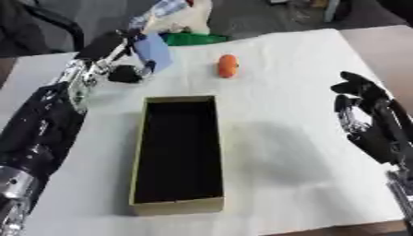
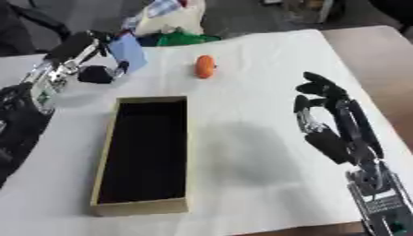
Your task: Pick up objects on the table and place them in the box.
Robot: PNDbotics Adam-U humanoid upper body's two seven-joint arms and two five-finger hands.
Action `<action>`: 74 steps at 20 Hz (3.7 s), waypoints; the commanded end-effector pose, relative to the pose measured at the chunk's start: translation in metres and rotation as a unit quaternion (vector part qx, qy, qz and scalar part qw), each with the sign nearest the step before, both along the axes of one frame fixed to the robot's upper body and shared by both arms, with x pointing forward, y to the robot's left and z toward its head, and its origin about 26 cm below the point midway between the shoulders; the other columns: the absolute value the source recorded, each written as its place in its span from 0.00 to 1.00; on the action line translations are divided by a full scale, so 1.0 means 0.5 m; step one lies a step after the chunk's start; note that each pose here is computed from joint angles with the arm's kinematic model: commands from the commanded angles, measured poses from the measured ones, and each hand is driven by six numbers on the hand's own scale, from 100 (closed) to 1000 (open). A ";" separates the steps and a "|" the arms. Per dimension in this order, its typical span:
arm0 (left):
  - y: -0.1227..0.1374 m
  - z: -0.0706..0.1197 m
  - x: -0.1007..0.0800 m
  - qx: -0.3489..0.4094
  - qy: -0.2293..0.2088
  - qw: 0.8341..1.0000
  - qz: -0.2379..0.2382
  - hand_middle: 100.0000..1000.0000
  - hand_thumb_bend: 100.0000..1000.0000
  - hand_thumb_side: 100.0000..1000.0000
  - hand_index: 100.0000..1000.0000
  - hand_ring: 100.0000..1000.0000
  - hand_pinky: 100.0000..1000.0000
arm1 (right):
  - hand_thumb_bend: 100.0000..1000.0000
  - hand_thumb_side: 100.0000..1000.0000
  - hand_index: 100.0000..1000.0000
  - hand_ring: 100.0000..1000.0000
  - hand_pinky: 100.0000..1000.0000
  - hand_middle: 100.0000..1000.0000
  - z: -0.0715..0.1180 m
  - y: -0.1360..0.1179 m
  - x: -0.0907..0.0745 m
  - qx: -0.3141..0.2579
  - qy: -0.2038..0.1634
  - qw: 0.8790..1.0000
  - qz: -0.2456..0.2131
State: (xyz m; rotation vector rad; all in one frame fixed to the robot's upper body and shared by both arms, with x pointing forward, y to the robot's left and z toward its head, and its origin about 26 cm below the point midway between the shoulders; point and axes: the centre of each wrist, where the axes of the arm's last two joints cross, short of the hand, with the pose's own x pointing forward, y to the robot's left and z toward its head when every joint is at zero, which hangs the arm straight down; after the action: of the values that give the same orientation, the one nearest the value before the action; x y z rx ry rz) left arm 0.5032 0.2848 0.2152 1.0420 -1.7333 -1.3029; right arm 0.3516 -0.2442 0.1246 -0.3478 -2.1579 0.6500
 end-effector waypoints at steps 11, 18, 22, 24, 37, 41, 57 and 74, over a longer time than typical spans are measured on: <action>-0.039 0.094 -0.084 0.118 -0.013 0.980 -0.158 0.55 0.16 0.48 0.81 0.60 0.72 | 0.00 0.64 0.91 0.79 0.68 0.69 0.012 -0.013 -0.001 -0.011 -0.014 1.000 -0.008; -0.067 0.032 -0.101 0.160 0.052 0.965 -0.199 0.58 0.16 0.56 0.82 0.62 0.73 | 0.00 0.64 0.92 0.79 0.68 0.69 0.017 -0.017 0.000 -0.008 -0.020 1.000 -0.018; -0.081 0.005 -0.099 0.173 0.069 0.961 -0.204 0.61 0.20 0.59 0.85 0.64 0.75 | 0.00 0.64 0.92 0.79 0.68 0.69 0.017 -0.014 0.000 -0.007 -0.020 1.000 -0.016; -0.086 -0.004 -0.096 0.174 0.066 0.962 -0.201 0.65 0.22 0.59 0.87 0.67 0.77 | 0.00 0.65 0.92 0.79 0.68 0.69 0.017 -0.013 0.000 -0.007 -0.020 1.000 -0.015; -0.058 -0.022 -0.108 0.177 0.039 0.965 -0.189 0.77 0.43 0.83 0.96 0.77 0.86 | 0.00 0.64 0.92 0.80 0.68 0.69 0.022 -0.016 0.004 -0.013 -0.022 1.000 -0.017; -0.030 0.004 -0.135 0.128 0.020 0.975 -0.180 0.73 0.34 0.81 0.93 0.74 0.84 | 0.00 0.62 0.92 0.79 0.69 0.70 0.051 -0.019 0.024 -0.048 -0.037 0.998 -0.015; 0.018 0.039 -0.268 -0.071 0.000 0.976 -0.206 0.66 0.15 0.82 0.90 0.69 0.80 | 0.00 0.56 0.97 0.85 0.76 0.80 0.189 -0.022 0.184 -0.285 -0.026 0.958 0.003; -0.021 0.026 -0.294 -0.159 0.022 0.952 -0.260 0.60 0.06 0.88 0.88 0.64 0.76 | 0.00 0.47 0.96 0.90 0.80 0.86 0.139 0.015 0.316 -0.326 0.141 0.921 -0.162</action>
State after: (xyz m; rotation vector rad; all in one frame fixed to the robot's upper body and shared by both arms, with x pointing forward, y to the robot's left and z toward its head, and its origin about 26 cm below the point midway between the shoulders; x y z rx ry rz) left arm 0.3584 0.2726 0.2156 0.3593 -2.1499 -1.2696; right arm 0.5068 -0.2328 0.1805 -0.8304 -1.5086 1.1686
